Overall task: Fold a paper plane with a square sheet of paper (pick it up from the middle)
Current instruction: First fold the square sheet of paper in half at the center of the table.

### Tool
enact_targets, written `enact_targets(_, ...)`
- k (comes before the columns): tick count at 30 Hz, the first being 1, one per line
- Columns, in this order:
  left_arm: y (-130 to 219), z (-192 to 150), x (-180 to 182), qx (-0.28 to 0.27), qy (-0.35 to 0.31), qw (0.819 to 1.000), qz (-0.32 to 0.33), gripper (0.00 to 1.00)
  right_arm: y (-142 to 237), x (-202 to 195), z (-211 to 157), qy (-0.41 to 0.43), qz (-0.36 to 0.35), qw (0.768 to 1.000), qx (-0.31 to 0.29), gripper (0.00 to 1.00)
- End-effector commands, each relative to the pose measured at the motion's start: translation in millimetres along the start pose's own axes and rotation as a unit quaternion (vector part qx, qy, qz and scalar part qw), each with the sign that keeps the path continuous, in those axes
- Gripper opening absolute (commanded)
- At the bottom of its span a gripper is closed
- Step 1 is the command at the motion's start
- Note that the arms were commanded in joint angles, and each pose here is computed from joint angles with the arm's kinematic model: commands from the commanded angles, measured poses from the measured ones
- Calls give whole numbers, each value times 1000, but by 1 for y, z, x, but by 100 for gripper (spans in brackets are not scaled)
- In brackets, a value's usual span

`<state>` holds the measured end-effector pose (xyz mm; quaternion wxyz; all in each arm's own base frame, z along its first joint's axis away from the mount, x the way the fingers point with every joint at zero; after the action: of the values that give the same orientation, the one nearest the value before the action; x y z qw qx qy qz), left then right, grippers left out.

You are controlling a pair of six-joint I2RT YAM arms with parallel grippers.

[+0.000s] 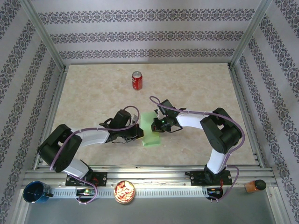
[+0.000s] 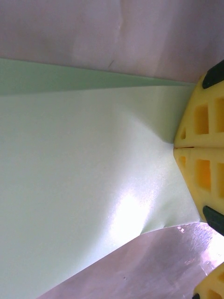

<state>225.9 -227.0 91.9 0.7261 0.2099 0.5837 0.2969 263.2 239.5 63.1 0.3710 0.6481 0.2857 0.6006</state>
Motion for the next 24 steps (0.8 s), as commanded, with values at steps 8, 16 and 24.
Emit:
enact_targets(8, -28, -18, -3, 55, 12, 998, -12, 0, -9, -38, -17, -38, -81, 996, 18, 0)
enact_targets(16, -21, -53, 31, 75, 31, 996, 26, 0, -9, -40, -18, -41, -84, 996, 16, 0)
enact_targets(24, -5, -74, 36, 84, 30, 996, 18, 0, -10, -42, -19, -41, -85, 995, 18, 0)
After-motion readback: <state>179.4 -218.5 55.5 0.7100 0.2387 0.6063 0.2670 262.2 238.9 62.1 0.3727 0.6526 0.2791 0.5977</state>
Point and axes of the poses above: each hand's point on the last joint's axis, 136 mm out from that joint toward the fingers, its own y axis back along the fingers, its own x axis along the line the jaws close on, z = x × y, the point moved 6 cm from there along y, back along the fingers, and after that the axes turned 12 degrees about -y, right-handed, at the moved point
